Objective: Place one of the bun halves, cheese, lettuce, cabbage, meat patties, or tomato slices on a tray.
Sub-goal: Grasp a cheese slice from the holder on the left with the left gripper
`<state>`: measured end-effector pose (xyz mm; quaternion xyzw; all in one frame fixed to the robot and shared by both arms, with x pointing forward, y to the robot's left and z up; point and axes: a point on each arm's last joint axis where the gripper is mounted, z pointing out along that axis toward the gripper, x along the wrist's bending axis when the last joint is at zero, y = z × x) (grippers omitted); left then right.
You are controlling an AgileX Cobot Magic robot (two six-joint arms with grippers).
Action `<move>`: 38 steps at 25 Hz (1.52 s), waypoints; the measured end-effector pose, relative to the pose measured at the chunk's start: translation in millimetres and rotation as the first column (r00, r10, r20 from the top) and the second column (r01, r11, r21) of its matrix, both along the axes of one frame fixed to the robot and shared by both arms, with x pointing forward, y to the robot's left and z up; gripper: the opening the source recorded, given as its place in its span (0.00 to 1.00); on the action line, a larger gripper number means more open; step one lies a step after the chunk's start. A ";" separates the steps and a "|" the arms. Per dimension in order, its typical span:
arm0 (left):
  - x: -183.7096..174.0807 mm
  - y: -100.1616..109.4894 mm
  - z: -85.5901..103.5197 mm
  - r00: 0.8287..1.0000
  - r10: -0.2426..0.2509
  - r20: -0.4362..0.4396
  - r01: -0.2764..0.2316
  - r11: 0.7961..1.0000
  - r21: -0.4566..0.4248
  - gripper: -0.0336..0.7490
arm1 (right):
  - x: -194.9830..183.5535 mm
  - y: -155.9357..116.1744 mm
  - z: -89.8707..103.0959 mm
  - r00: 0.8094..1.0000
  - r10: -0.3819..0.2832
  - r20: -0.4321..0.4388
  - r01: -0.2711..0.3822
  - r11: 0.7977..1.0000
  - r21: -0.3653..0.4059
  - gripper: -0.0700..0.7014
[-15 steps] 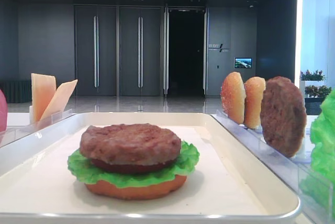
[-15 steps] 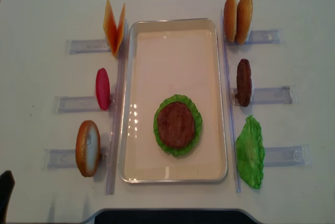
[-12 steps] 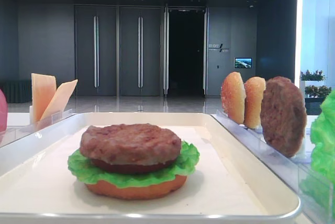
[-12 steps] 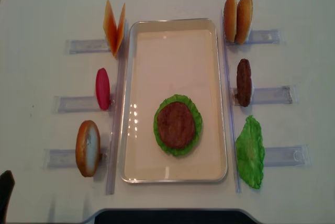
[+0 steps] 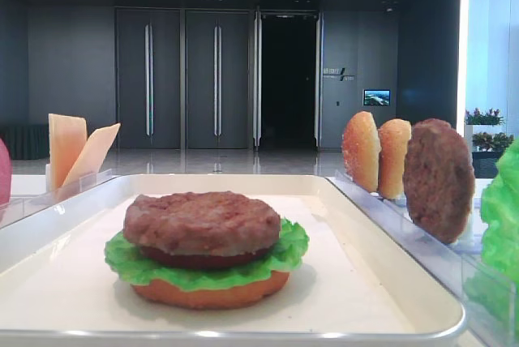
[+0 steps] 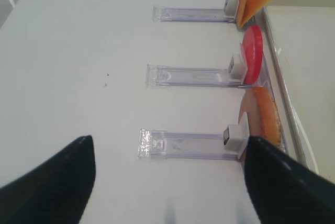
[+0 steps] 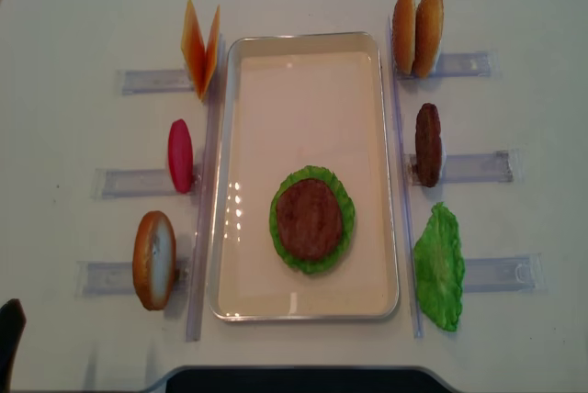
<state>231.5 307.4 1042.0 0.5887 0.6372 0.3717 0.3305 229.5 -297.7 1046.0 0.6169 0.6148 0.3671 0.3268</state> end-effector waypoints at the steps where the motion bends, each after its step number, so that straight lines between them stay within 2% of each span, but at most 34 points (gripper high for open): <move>1: 0.0 0.0 0.0 1.000 0.000 0.000 0.000 1.000 0.000 0.93 | 0.0 0.0 0.0 1.000 0.000 0.000 0.000 1.000 0.000 0.77; 5: 0.7 0.0 0.0 1.000 0.000 -0.005 0.000 1.000 0.000 0.93 | 0.0 0.0 0.0 1.000 0.000 0.000 0.000 1.000 0.000 0.77; 9: 7.2 0.3 4.5 0.996 0.005 -0.090 -0.006 1.000 -0.008 0.93 | 0.0 0.0 0.0 1.000 0.000 0.000 0.000 1.000 0.000 0.77; 12: 13.6 0.7 15.0 0.985 0.012 -0.172 -0.015 1.000 -0.014 0.93 | 0.0 0.0 0.0 1.000 0.000 0.000 0.000 1.000 0.000 0.77; 18: 35.1 -2.9 49.8 0.969 -0.012 -0.245 -0.004 0.998 -0.065 0.93 | 0.0 0.0 0.0 1.000 0.000 0.000 0.000 1.000 0.000 0.77; 25: 86.8 -3.8 83.4 0.927 -0.025 -0.375 -0.010 0.996 -0.091 0.93 | 0.0 0.0 0.0 1.000 0.000 0.000 0.000 1.000 0.000 0.77; 31: 147.3 -0.9 101.4 0.884 -0.013 -0.467 -0.025 0.997 -0.076 0.93 | 0.0 0.0 0.0 1.000 0.000 0.000 0.000 1.000 0.000 0.77; 34: 182.6 0.6 103.0 0.855 -0.006 -0.518 -0.035 0.997 -0.069 0.93 | 0.0 0.0 0.0 1.000 0.000 0.000 0.000 1.000 0.000 0.77; 37: 222.5 3.3 95.7 0.815 0.009 -0.580 -0.044 0.998 -0.048 0.93 | 0.0 0.0 0.0 1.000 0.000 0.000 0.000 1.000 0.000 0.77; 38: 233.9 4.6 94.7 0.807 0.018 -0.590 -0.048 0.998 -0.035 0.93 | 0.0 0.0 0.0 1.000 0.000 0.000 0.000 1.000 0.000 0.77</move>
